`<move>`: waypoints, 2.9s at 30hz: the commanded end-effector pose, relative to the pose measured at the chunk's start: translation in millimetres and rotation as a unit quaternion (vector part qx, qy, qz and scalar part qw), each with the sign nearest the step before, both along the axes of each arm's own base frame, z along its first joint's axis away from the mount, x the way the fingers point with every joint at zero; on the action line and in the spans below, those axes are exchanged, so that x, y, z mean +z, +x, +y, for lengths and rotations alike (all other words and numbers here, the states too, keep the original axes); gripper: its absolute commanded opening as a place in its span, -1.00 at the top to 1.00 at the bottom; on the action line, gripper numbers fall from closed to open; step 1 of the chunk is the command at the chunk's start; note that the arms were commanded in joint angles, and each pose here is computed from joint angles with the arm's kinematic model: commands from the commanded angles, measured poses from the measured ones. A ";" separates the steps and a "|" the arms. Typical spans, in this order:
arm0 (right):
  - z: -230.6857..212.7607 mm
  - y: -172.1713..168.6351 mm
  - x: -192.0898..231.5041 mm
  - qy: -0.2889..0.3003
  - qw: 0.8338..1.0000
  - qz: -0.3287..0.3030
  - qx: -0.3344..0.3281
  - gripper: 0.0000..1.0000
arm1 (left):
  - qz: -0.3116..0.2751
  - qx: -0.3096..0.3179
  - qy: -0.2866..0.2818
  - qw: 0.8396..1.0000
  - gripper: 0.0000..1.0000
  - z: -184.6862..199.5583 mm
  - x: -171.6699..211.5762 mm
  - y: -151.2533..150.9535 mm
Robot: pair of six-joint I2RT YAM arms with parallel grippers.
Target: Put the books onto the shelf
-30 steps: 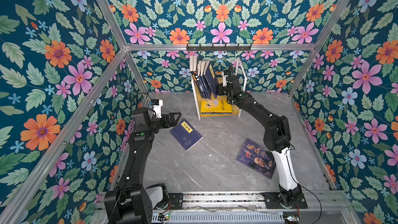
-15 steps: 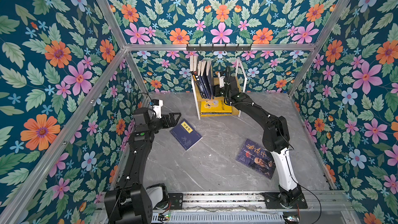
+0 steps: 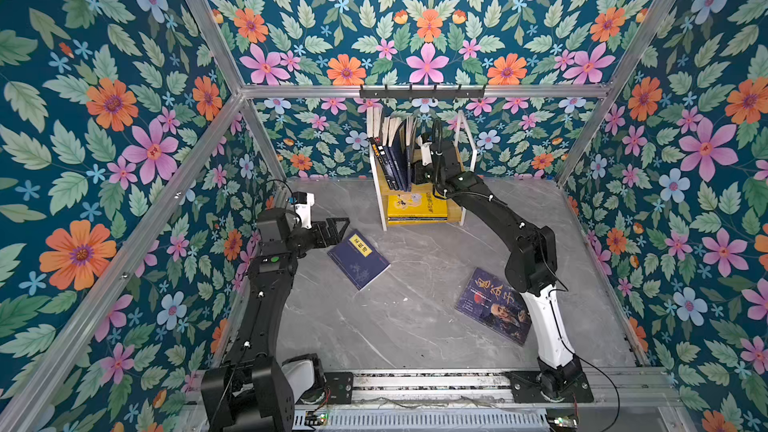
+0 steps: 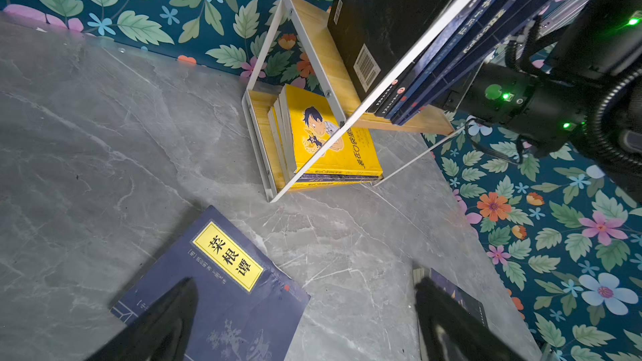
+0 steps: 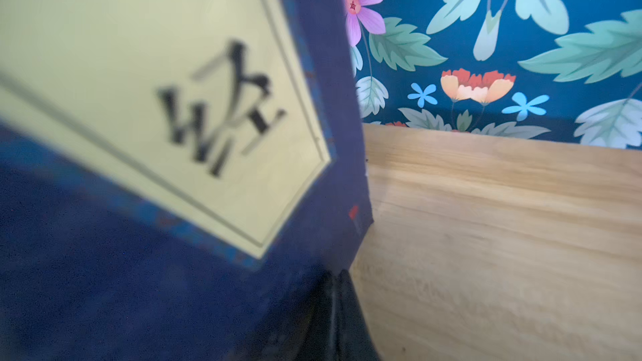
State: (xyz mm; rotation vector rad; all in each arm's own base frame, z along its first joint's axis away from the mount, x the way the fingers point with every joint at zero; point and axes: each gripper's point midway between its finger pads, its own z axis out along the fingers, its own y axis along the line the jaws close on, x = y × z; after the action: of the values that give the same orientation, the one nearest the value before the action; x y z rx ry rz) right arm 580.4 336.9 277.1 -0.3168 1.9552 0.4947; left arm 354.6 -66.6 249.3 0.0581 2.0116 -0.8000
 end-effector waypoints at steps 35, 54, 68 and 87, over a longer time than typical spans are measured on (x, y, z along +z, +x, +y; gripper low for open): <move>-5.5 -43.1 113.8 -0.037 0.992 -0.100 0.062 0.90 | -0.010 -0.001 0.000 1.000 -0.99 -0.1 4.5 0.4; -24.3 -78.9 115.8 -0.028 0.997 -0.056 0.054 0.67 | -0.007 0.003 0.004 1.000 -0.99 1.2 4.7 2.5; -119.4 -188.5 50.4 -0.010 0.998 0.039 -0.046 -0.21 | 0.010 0.002 0.002 1.000 -0.99 -0.9 -9.5 6.7; -293.9 -361.8 -152.7 0.026 0.876 0.285 -0.388 -0.98 | 0.020 -0.005 0.006 1.000 -0.99 -2.1 -18.1 8.1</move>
State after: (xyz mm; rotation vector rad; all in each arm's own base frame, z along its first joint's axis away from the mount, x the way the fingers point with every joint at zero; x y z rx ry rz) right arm 245.6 75.0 146.1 0.4520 2.3842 0.2152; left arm 361.2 -69.0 228.2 0.0367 2.0693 -0.8115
